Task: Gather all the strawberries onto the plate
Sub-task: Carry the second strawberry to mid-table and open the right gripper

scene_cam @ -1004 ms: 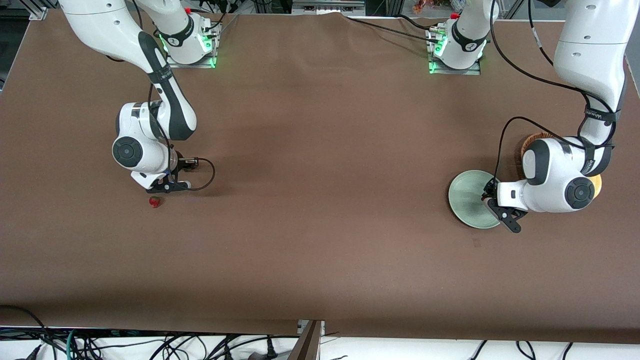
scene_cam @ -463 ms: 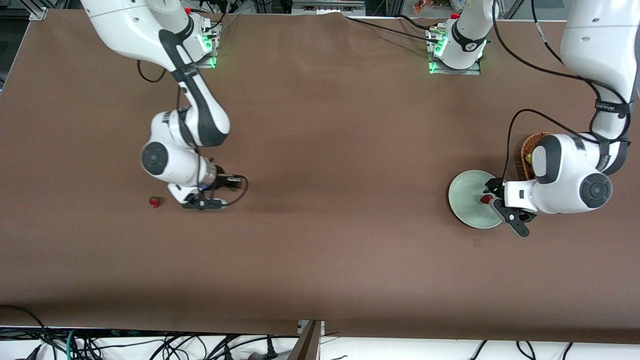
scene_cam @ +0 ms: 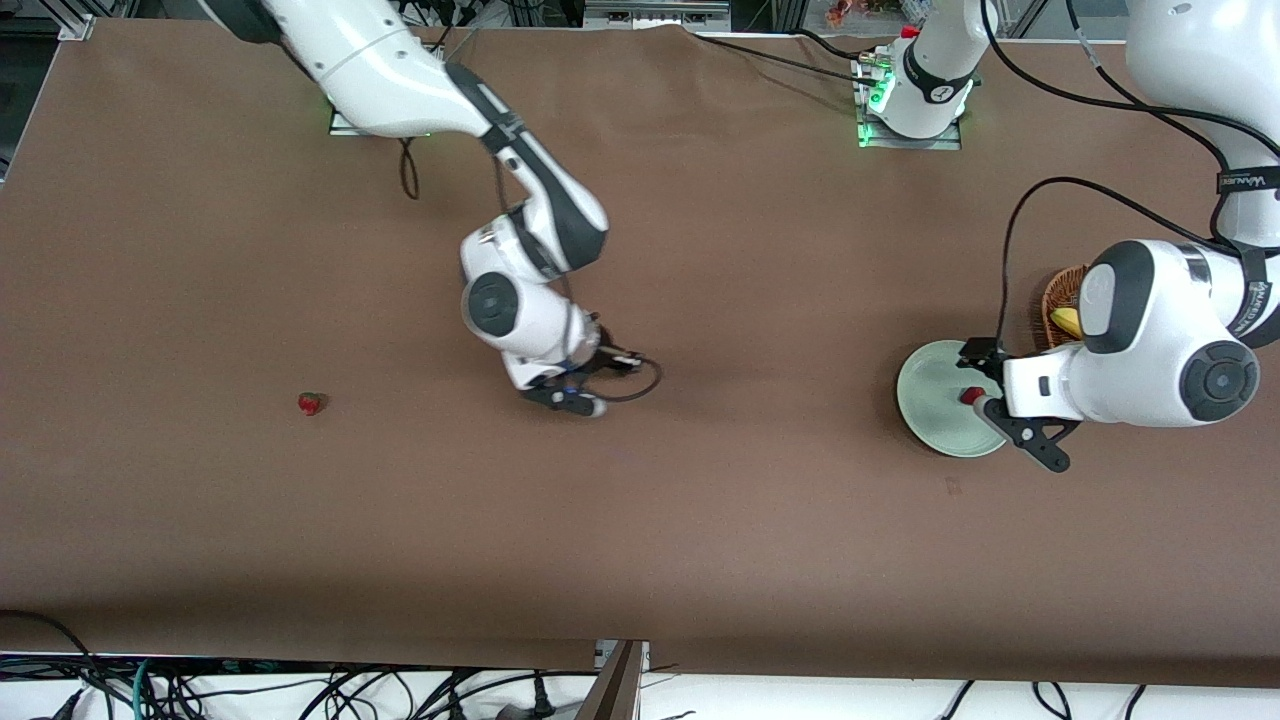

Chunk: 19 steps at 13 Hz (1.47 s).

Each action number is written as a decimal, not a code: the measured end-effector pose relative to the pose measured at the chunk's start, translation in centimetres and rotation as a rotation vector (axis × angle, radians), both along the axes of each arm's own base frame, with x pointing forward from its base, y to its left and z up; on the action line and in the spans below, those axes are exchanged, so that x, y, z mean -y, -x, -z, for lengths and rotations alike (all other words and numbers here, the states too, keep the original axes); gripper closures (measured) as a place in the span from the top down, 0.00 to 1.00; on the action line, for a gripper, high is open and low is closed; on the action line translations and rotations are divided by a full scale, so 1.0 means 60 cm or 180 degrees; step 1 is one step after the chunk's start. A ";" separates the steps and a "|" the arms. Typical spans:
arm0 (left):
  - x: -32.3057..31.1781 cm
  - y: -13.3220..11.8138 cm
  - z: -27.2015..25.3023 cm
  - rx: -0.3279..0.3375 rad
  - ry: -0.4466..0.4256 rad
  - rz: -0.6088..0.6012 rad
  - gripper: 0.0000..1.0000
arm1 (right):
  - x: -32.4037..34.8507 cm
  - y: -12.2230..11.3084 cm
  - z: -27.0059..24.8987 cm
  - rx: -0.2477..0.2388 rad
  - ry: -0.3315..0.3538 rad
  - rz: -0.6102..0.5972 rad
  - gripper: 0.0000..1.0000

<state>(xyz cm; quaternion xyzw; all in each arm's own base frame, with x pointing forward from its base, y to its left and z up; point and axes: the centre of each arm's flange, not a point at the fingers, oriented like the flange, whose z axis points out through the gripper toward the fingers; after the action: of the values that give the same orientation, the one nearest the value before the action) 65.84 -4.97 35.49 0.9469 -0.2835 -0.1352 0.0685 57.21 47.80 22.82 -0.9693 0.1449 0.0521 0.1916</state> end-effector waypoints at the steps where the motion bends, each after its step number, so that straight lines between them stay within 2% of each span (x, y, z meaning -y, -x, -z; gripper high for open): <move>1: 0.032 0.000 -0.023 -0.0017 -0.0079 -0.0157 1.00 | -0.040 0.011 0.006 0.0143 -0.0089 -0.0007 0.32; 3: 0.082 0.001 -0.085 0.0049 -0.0225 -0.0534 1.00 | -0.102 0.039 0.031 0.0422 -0.0249 -0.0029 0.32; 5: 0.098 0.005 -0.153 0.0200 -0.0287 -0.0838 1.00 | -0.154 0.075 0.060 0.0596 -0.0372 -0.0024 0.32; 7: 0.093 0.012 -0.204 0.0345 -0.0355 -0.0967 1.00 | -0.193 0.101 0.078 0.0650 -0.0465 0.0026 0.32; 9: 0.092 0.020 -0.233 0.0415 -0.0377 -0.0990 1.00 | -0.213 0.111 0.079 0.0634 -0.0523 0.0099 0.33; 10: 0.098 0.024 -0.238 0.0417 -0.0379 -0.0989 1.00 | -0.216 0.110 0.077 0.0637 -0.0536 0.0111 0.38; 11: 0.110 0.026 -0.235 0.0398 -0.0386 -0.0978 1.00 | -0.217 0.109 0.073 0.0648 -0.0545 0.0109 0.49; 14: 0.173 0.030 -0.181 0.0258 -0.0464 -0.1013 1.00 | -0.208 0.086 0.056 0.0782 -0.0501 0.0076 0.82; 16: 0.200 0.019 -0.124 0.0223 -0.0476 -0.1000 1.00 | -0.182 0.052 0.039 0.0819 -0.0272 -0.0067 1.00; 19: 0.207 0.012 -0.040 0.0199 -0.0467 -0.0992 1.00 | -0.087 -0.033 -0.027 0.0689 0.0063 -0.0490 1.00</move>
<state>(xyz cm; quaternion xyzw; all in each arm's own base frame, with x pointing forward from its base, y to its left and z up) 65.15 -17.41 37.91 0.9856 -0.1247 -0.1137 0.0104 59.19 53.04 24.42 -0.9794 0.0491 -0.0396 0.1919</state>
